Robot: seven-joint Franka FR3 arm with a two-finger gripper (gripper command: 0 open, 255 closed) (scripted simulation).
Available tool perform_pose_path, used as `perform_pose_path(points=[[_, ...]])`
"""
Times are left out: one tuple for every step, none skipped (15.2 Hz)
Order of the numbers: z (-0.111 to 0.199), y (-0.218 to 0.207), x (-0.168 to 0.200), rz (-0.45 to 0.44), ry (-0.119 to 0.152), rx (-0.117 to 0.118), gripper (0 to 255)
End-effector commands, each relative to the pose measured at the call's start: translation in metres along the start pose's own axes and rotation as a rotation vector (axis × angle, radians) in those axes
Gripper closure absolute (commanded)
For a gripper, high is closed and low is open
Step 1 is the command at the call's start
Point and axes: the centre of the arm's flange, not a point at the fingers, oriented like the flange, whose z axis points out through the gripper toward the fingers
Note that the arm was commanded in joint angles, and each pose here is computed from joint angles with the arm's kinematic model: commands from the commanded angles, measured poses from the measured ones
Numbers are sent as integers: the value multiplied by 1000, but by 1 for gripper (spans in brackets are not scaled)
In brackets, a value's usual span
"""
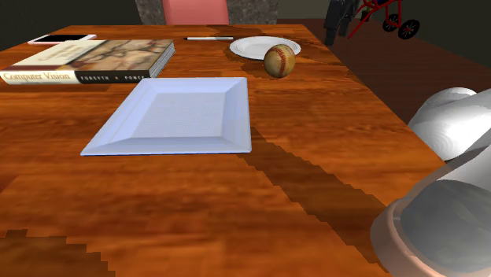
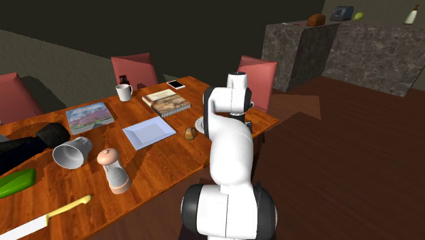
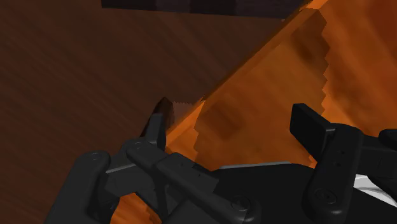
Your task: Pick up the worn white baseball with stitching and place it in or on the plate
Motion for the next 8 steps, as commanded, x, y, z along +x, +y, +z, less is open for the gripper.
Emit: perform_pose_path(points=[[0, 0, 0, 0, 0, 0, 0], [-2, -12, 1, 0, 2, 7, 0], [-5, -24, 2, 0, 3, 13, 0], [-7, -36, 3, 0, 5, 20, 0], [-10, -47, 4, 1, 6, 27, 0], [-13, -59, 5, 1, 8, 33, 0], [-16, -71, 6, 1, 9, 40, 0], [-18, -83, 7, 1, 11, 46, 0]])
